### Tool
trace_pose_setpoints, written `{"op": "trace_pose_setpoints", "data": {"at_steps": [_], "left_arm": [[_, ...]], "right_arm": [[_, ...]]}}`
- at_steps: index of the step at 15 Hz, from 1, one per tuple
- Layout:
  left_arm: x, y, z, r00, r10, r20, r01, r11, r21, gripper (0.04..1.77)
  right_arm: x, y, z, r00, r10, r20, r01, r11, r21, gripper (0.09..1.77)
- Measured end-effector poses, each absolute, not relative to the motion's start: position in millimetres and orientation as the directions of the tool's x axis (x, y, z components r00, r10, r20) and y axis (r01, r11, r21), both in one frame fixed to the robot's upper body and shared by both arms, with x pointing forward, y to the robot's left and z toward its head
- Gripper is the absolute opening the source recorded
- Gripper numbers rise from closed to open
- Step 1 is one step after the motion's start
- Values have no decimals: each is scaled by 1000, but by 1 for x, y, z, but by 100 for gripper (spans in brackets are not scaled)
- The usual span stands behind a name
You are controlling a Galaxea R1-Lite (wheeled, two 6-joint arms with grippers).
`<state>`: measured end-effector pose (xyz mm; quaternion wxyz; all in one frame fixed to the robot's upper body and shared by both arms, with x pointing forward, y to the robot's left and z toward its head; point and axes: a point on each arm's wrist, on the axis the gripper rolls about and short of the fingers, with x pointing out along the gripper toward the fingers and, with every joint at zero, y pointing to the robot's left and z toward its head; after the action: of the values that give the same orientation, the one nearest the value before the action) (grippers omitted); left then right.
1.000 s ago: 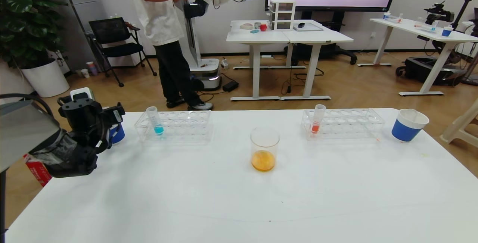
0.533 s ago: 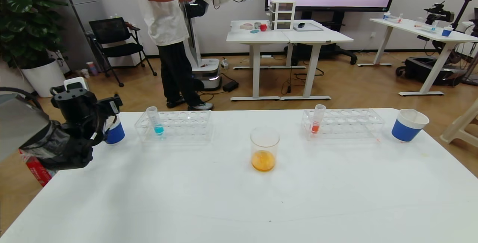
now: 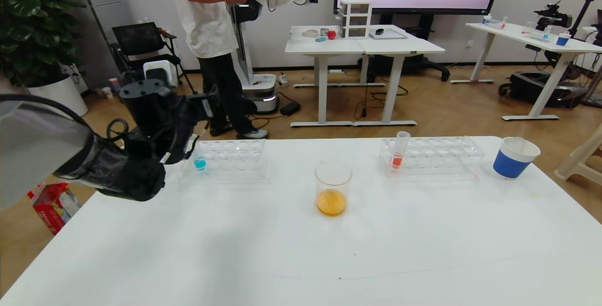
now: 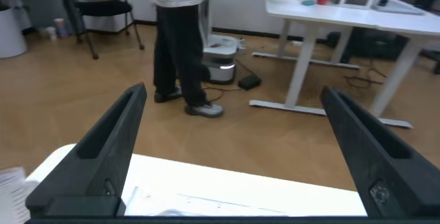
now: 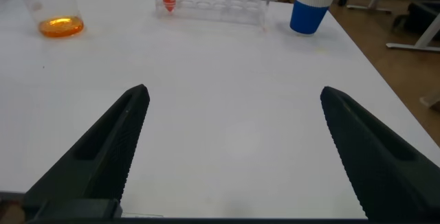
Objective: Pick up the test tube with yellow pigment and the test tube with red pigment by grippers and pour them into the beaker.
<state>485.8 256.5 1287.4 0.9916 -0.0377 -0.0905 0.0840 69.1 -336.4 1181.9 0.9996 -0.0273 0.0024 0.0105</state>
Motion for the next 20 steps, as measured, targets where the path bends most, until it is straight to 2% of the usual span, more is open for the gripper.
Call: {"op": "trace_pose_setpoints", "data": {"at_steps": [2, 4, 11, 17, 20], "left_arm": [[470, 232, 1305, 973, 107, 204, -93, 993, -77, 175], [453, 226, 1325, 966, 85, 244, -80, 996, -30, 175], [348, 246, 1378, 942, 38, 334, -33, 999, -20, 175], [251, 283, 1363, 976, 39, 215, -48, 998, 37, 175], [200, 303, 1357, 994, 43, 104, -52, 995, 80, 175]], "right_arm": [[69, -336, 1182, 1000, 20, -5, -21, 998, -55, 174], [69, -336, 1182, 1000, 20, -6, -21, 998, -54, 174], [69, -336, 1182, 1000, 20, -6, -21, 998, -55, 174], [69, -336, 1182, 1000, 13, -5, -13, 998, -54, 174], [69, -336, 1182, 1000, 12, -5, -13, 999, -52, 174]]}}
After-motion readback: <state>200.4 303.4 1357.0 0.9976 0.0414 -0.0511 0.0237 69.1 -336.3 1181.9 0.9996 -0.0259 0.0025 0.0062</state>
